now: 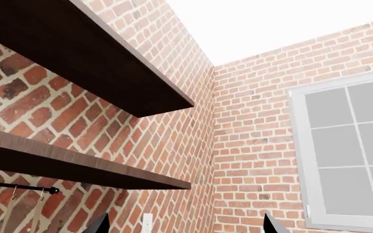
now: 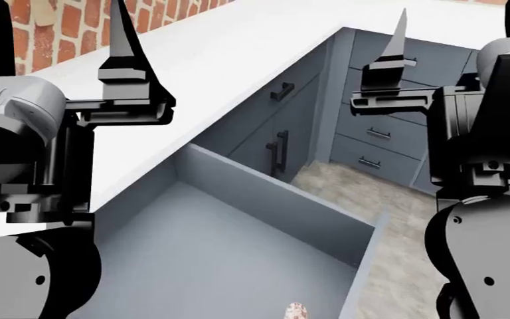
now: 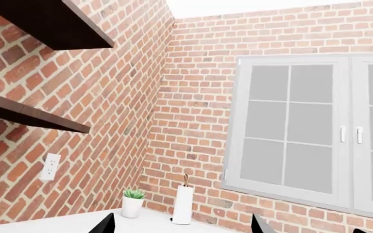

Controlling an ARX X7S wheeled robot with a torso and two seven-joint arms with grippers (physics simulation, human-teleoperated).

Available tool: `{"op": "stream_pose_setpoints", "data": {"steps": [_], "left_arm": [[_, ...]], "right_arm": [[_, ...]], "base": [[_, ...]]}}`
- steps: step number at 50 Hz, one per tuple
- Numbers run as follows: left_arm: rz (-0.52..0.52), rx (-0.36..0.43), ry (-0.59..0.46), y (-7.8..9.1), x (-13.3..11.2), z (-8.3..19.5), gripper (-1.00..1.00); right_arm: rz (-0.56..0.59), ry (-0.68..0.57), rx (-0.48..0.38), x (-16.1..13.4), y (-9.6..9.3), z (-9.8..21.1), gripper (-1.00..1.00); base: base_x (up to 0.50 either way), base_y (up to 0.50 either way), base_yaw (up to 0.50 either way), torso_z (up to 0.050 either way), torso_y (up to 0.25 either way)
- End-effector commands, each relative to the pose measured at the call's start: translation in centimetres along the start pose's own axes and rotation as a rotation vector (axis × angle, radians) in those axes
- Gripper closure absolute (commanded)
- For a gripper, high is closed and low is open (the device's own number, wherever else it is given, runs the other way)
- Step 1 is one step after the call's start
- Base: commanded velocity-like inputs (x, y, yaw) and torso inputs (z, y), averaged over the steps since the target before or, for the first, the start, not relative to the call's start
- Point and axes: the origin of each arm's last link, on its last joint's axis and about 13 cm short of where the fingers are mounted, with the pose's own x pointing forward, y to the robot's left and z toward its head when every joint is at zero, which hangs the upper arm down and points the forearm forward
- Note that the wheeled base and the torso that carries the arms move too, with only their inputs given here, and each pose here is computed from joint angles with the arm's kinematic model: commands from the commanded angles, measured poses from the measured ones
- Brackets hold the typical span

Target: Close the right drawer.

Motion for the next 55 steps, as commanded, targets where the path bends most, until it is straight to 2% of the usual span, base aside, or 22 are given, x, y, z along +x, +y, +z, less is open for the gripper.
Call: {"op": "stream_pose_setpoints", "data": {"steps": [1, 12, 33, 55], "left_arm": [[-0.001, -0.002, -0.002, 0.0, 0.0, 0.0, -1.00], [-0.004, -0.001, -0.003, -0.1, 0.0, 0.1, -1.00], [-0.001, 0.002, -0.005, 0.0, 0.1, 0.3, -1.00], [-0.002, 0.003, 0.002, 0.0, 0.0, 0.0, -1.00]], "right_arm": [[-0.002, -0.003, 0.005, 0.0, 0.0, 0.0, -1.00], [-0.036, 0.021, 0.000, -0.1, -0.5, 0.1, -1.00], [-0.129, 0.167, -0.056, -1.7, -2.7, -0.9, -1.00], [-0.171, 0.295, -0.078, -3.5, -3.8, -3.7, -1.00]], "base": [[0.00, 0.00, 0.00, 0.000, 0.000], [0.00, 0.00, 0.00, 0.000, 0.000], [0.00, 0.00, 0.00, 0.000, 0.000], [0.00, 0.00, 0.00, 0.000, 0.000]]}}
